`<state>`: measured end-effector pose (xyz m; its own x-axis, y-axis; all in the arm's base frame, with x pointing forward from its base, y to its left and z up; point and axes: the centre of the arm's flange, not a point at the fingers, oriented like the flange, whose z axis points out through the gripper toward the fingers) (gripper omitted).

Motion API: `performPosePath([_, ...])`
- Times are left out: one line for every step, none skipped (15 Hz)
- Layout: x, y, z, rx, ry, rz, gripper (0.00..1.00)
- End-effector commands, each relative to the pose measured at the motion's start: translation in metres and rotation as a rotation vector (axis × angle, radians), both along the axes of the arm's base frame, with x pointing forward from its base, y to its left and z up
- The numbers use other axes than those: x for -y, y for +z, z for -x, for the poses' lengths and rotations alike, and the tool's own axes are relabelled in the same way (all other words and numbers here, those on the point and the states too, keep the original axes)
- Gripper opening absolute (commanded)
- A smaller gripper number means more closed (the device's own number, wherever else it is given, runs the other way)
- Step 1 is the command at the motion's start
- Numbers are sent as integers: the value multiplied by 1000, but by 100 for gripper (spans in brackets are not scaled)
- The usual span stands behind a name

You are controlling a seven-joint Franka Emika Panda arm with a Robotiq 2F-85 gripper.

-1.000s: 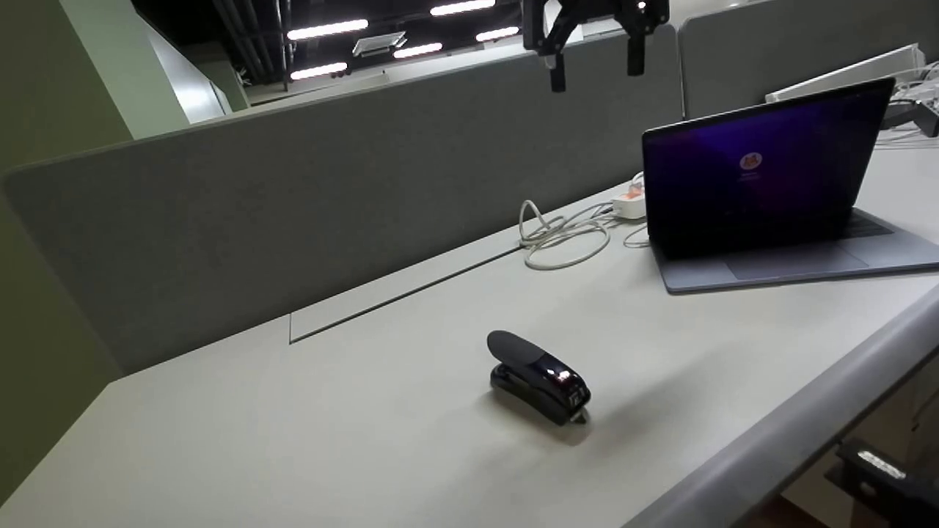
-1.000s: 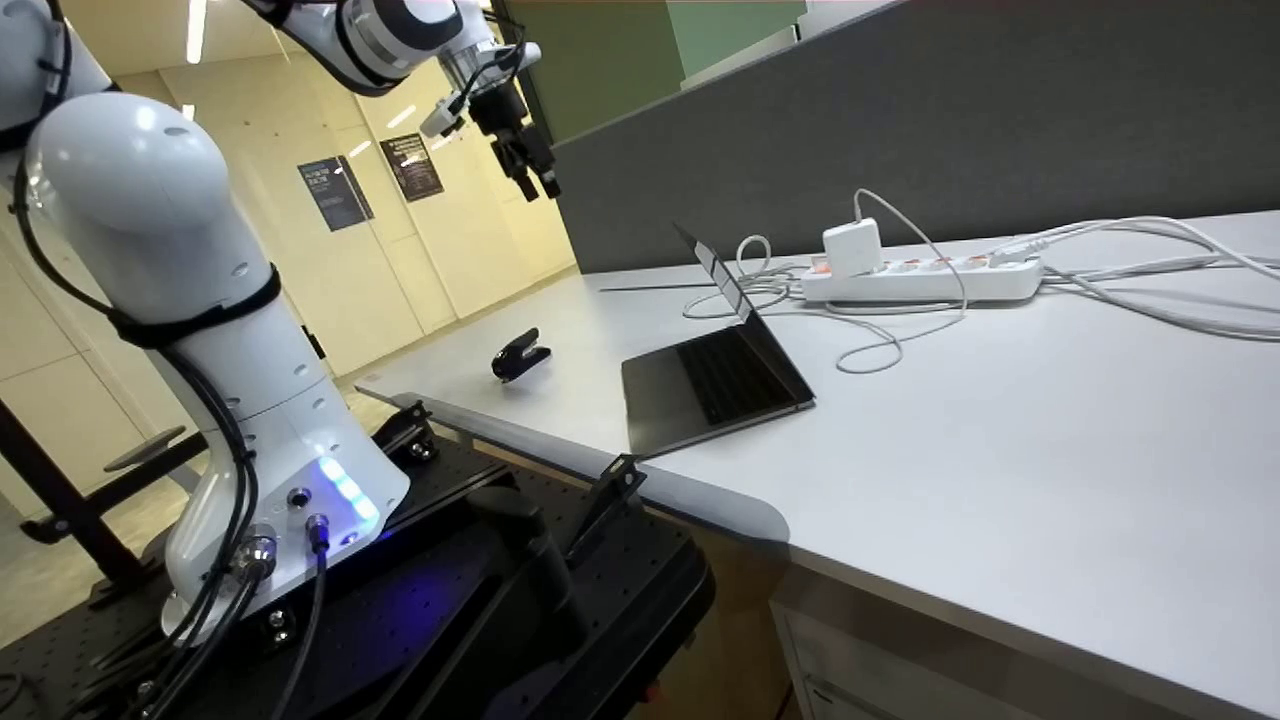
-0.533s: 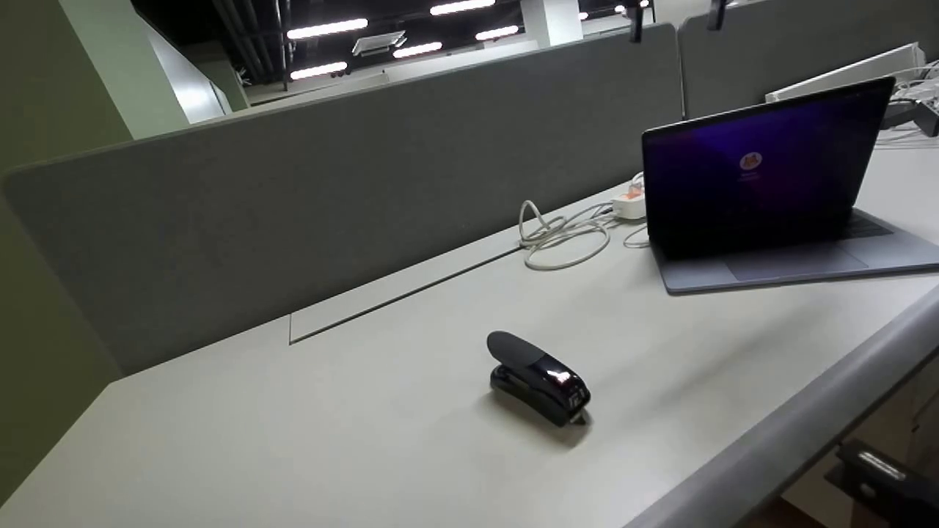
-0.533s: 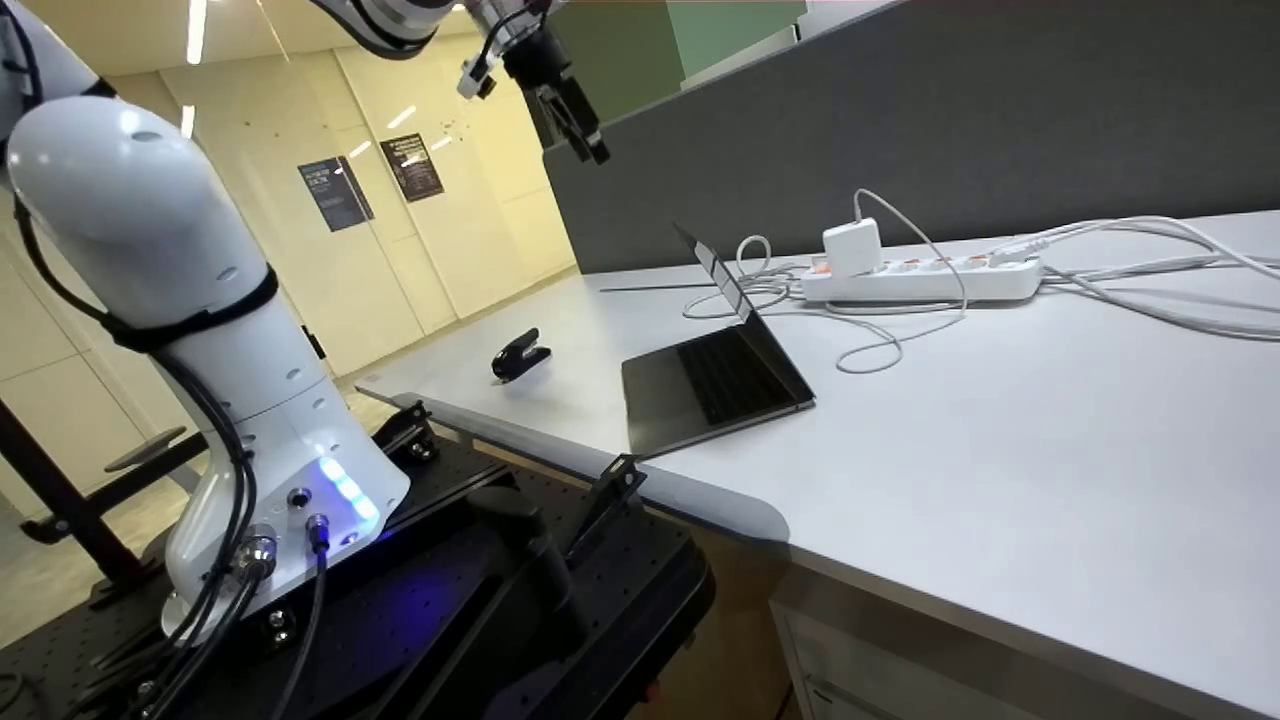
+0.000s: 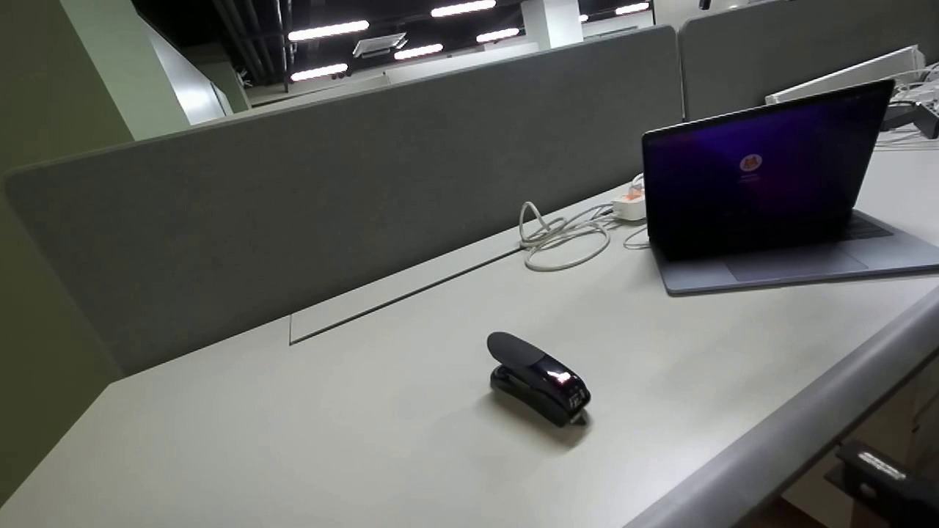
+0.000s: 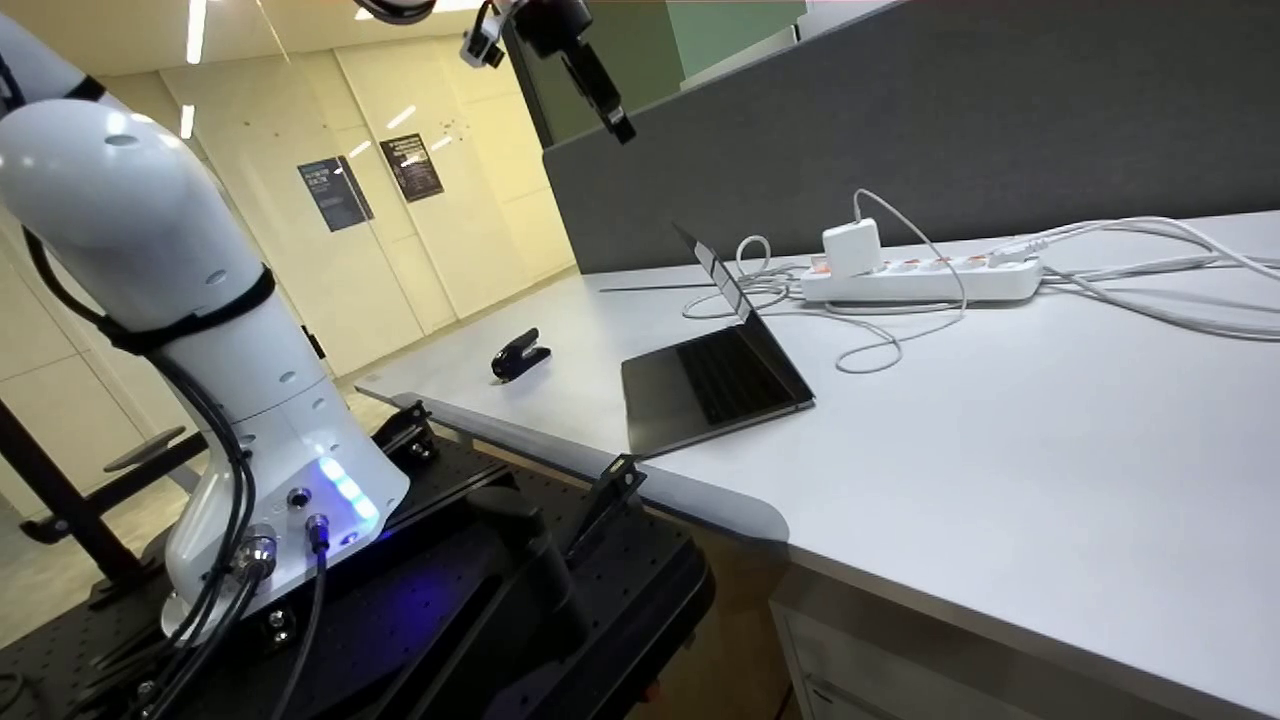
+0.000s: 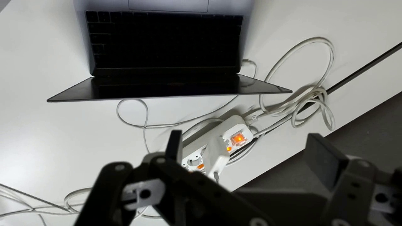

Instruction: Close the laptop

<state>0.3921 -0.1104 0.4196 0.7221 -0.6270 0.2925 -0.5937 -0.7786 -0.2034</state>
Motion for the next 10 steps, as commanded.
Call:
performPosePath([2, 0, -5, 0, -22, -2, 100])
performPosePath([10, -1, -9, -13, -44, -10, 100])
performPosePath([19, -3, -12, -22, -70, -13, 100])
performPosePath([28, -6, -13, -35, -84, -24, 100])
performPosePath([39, -9, -16, -45, -111, -29, 100])
performPosePath([48, -11, -17, -52, -133, -32, 100])
performPosePath([58, -15, -20, -64, -155, -34, 100])
performPosePath([66, -18, -22, -74, -174, -33, 100])
performPosePath([75, -23, -27, -84, -192, -32, 100])
performPosePath([82, -27, -30, -95, -205, -37, 100])
